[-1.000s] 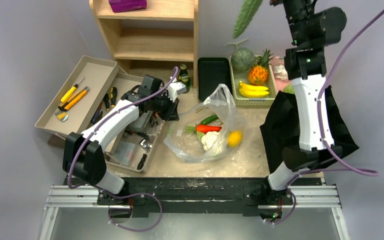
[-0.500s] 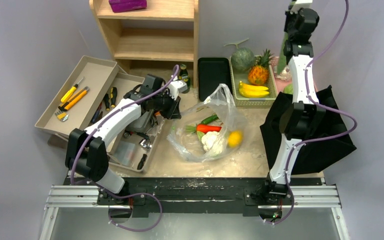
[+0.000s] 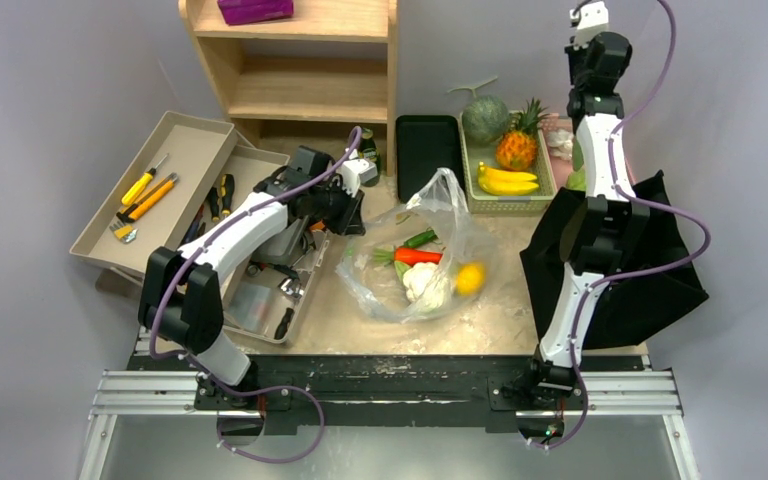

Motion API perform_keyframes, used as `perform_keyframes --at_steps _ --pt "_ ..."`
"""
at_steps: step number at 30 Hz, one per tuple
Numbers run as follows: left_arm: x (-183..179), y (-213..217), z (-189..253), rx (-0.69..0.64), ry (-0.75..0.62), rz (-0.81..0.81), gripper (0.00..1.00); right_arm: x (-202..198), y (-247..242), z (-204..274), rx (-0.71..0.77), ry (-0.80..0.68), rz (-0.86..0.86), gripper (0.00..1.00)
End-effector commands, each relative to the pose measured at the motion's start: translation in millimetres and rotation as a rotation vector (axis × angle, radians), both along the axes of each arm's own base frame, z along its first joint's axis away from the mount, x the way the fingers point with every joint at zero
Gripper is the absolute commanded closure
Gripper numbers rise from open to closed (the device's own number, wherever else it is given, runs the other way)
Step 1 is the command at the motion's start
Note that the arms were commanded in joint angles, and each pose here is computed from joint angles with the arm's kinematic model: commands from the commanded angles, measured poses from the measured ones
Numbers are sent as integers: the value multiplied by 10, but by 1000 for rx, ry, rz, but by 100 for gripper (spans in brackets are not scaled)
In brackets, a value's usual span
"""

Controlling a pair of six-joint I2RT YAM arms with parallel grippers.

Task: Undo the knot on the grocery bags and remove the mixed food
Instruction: Place the fake vegetable in the bin.

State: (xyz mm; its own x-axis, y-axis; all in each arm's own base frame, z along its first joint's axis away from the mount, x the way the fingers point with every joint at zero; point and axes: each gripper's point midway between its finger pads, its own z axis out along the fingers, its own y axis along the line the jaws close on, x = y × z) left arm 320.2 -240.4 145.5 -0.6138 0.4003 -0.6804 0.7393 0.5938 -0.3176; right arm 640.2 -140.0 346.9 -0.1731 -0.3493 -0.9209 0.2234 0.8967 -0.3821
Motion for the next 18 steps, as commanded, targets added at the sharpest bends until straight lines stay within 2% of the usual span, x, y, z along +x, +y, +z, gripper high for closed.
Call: perform_keyframes --at_steps 1,7,13,14,16,18 --pt "178 -77 234 -51 -47 6 92 -212 147 318 -89 -8 -8 100" --pt "195 -80 268 -48 -53 2 92 -235 74 -114 -88 58 -35 100" --pt "153 -58 260 -37 -52 -13 92 -70 11 -467 -76 101 -14 99" --pt "148 -54 264 -37 -55 -14 92 -58 10 -530 -73 111 -13 90" --pt "139 -40 269 -35 -61 -16 92 -44 30 -625 -62 140 -3 59" --pt "128 -31 266 -33 -64 -16 92 -76 53 -601 -27 153 -5 33"
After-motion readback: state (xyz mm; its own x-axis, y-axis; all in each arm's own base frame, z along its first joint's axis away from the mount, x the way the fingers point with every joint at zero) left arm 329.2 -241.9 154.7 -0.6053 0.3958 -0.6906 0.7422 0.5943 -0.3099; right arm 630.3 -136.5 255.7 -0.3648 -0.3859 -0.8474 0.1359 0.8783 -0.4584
